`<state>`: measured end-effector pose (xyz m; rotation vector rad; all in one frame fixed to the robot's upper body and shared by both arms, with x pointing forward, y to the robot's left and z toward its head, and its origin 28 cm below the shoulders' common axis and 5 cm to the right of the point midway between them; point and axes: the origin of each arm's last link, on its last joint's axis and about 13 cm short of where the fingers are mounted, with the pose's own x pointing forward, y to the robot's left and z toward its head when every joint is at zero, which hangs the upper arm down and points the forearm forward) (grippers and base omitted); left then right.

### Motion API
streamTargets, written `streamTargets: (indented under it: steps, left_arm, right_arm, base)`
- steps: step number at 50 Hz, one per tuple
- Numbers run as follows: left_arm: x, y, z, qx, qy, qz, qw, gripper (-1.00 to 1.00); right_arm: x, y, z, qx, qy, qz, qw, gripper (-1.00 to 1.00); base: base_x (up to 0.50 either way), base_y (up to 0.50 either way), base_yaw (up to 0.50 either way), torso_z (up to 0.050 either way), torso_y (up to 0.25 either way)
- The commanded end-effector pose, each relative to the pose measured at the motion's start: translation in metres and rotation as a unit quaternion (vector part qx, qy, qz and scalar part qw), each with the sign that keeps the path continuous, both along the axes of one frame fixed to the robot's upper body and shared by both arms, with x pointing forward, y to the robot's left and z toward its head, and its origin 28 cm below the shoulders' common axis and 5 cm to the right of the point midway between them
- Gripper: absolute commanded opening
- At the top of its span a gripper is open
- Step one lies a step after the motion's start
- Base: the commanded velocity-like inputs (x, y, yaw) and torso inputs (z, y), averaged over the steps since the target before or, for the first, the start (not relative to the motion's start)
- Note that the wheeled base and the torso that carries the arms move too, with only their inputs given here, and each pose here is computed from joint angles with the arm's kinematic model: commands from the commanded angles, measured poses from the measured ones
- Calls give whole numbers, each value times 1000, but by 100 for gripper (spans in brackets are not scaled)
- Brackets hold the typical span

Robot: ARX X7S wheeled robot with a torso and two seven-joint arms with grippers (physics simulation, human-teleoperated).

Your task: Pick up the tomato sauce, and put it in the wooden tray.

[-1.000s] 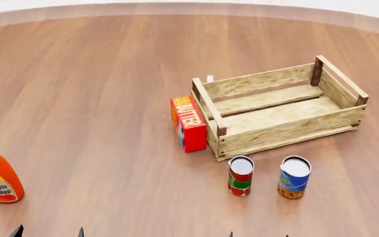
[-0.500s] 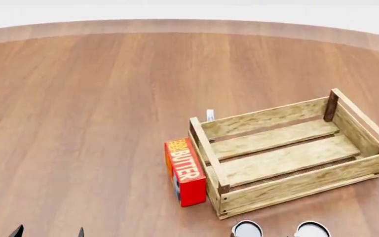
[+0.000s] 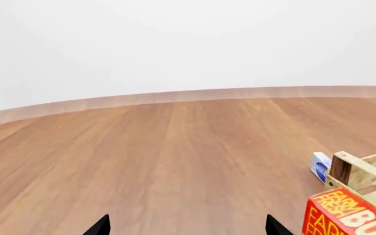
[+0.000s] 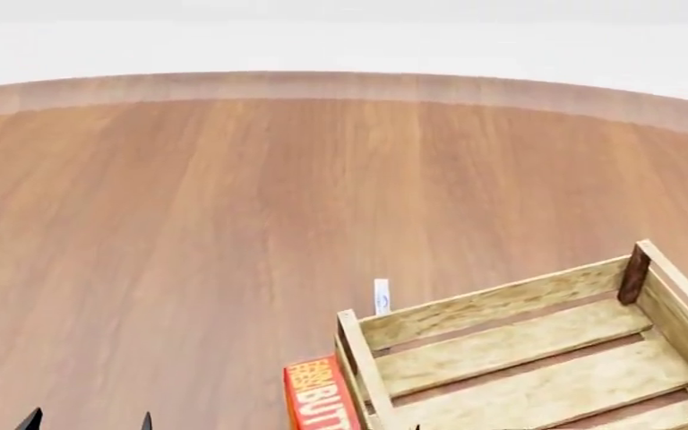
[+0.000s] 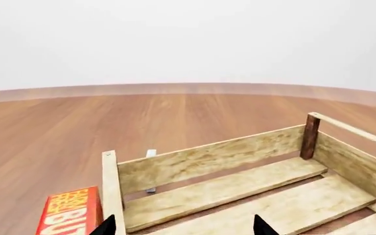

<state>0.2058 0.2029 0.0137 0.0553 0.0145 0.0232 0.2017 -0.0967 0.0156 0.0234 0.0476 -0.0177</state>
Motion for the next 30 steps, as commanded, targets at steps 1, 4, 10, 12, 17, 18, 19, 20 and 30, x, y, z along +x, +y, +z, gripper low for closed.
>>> streamTargets:
  steps: [1,4,10,12,17,18,19,20,30]
  left_arm:
    - [1,1,0,-13,-7,-3,1000,100]
    - [1,1,1,-12,-8,-4,1000,100]
    - [2,1,1,-12,-7,-4,1000,100]
    - [2,1,1,-12,-8,-5,1000,100]
    - [2,1,1,-12,-8,-5,1000,100]
    - [2,1,1,-11,-8,-5,1000,100]
    - [2,1,1,-12,-8,-5,1000,100]
    - [2,1,1,-12,-8,-5,1000,100]
    - [2,1,1,-12,-10,1,1000,100]
  right_arm:
    - [1,1,0,-1,-2,-3,1000,100]
    - [0,1,2,4,-12,-4,1000,100]
    - [1,1,0,1,-9,-9,1000,100]
    - [1,2,0,1,-9,-8,1000,100]
    - [1,2,0,1,-9,-6,1000,100]
    - [1,3,0,1,-9,-6,1000,100]
    - [1,3,0,1,-9,-5,1000,100]
    - [1,3,0,0,-9,-5,1000,100]
    - [-30,8,13,13,-32,-15,999,100]
  base:
    - [500,0,0,0,0]
    - [333,0,0,0,0]
    - [0,0,0,0,0]
    - [0,0,0,0,0]
    - [0,0,0,0,0]
    - [0,0,0,0,0]
    - [0,0,0,0,0]
    - [0,0,0,0,0]
    - [0,0,0,0,0]
